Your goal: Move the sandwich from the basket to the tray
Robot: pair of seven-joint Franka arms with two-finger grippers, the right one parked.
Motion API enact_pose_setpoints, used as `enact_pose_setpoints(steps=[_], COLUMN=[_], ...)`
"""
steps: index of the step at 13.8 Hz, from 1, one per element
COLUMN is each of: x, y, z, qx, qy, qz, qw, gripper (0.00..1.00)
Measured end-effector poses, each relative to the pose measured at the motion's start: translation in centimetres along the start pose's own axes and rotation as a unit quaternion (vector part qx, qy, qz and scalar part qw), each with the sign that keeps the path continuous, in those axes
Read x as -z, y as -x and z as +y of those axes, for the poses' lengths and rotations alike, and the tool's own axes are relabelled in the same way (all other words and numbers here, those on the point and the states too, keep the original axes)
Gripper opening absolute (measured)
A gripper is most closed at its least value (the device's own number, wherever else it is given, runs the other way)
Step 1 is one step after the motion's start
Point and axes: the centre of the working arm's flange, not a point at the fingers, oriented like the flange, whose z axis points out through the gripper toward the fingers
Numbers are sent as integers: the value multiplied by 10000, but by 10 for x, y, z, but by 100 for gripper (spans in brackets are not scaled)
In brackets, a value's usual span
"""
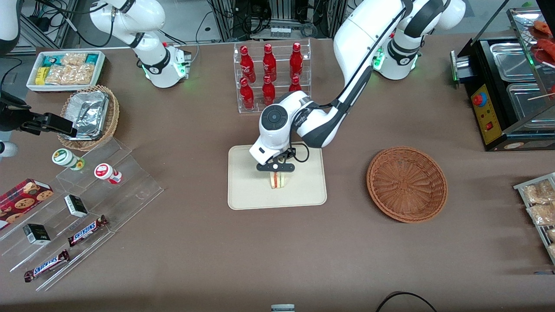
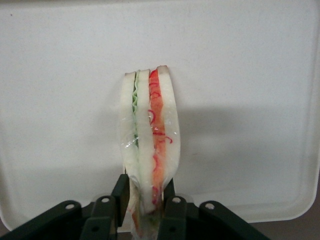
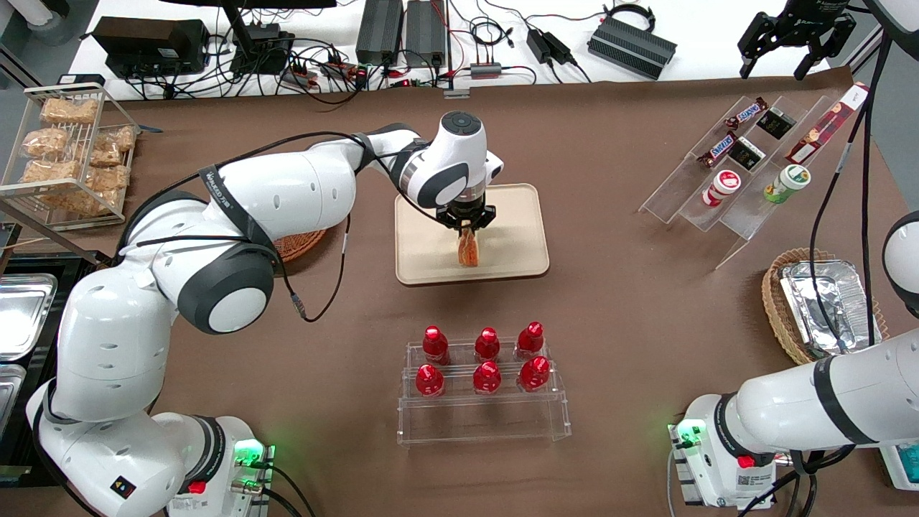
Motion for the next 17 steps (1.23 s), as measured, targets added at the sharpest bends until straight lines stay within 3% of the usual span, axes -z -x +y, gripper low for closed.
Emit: enact_pose_setpoints(steps=[3, 6, 13, 17], x=[34, 99, 266, 328], y=[-11, -25, -39, -41], z=[1, -18, -126, -203], qx=[242, 460, 1096, 921], qy=[168, 200, -70, -283], qz=[207, 364, 449, 362], qw=[9994, 9981, 9929, 9947], gripper=[68, 99, 100, 100])
